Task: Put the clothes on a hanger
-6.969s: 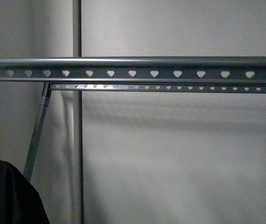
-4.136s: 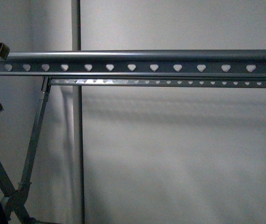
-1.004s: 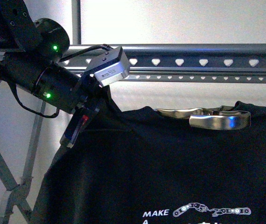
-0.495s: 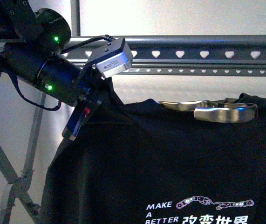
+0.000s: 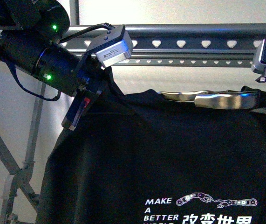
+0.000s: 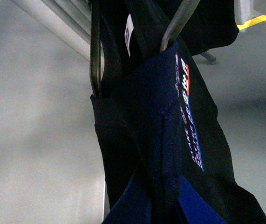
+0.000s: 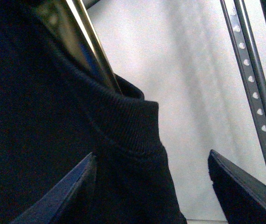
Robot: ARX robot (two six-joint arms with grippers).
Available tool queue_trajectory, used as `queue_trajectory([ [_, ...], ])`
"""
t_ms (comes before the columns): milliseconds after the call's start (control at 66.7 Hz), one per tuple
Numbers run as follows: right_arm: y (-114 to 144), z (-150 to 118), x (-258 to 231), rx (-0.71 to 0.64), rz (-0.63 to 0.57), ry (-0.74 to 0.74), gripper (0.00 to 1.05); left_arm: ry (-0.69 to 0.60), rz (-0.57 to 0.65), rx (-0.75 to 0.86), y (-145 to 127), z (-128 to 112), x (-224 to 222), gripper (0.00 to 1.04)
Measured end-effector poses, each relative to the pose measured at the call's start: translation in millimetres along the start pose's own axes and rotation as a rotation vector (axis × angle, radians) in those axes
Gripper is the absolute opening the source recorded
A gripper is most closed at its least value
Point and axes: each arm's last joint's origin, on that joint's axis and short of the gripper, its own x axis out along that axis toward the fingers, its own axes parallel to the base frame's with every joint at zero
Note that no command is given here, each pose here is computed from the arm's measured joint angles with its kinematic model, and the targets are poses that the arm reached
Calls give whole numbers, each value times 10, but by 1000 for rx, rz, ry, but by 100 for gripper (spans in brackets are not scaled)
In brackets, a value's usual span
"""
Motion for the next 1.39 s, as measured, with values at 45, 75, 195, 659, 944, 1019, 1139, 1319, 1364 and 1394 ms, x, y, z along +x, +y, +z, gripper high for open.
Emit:
queue_trajectory([
  [45, -7, -8, 55, 15, -9, 5, 61, 0, 0, 0, 0, 0, 0, 5],
  [75, -9, -16, 91, 27, -10, 10, 55, 0, 0, 0, 0, 0, 0, 5],
  [195, 29, -69, 181, 53, -10, 28, 38, 0, 0, 0, 0, 0, 0, 5],
  [659, 243, -304, 47, 54, 4, 13, 3, -15, -2, 10, 0, 12, 8, 18],
  [944, 211, -249, -636, 299, 81, -71, 3, -26, 2, 15, 13, 22, 0, 73],
  [1019, 175, -258, -789, 374, 106, -90, 3, -28, 3, 17, 16, 26, -3, 84],
  [1139, 206, -343, -1003, 478, 171, -56, 3, -28, 4, 19, 19, 30, -4, 100],
  [1319, 447, -623, -1174, 591, 272, 83, 3, -27, 4, 18, 20, 29, -5, 98],
  [1364, 530, -711, -1197, 626, 281, 105, 3, -26, 4, 18, 19, 29, -5, 98],
  [1394, 567, -748, -1208, 645, 284, 111, 3, -26, 4, 18, 20, 29, -5, 98],
])
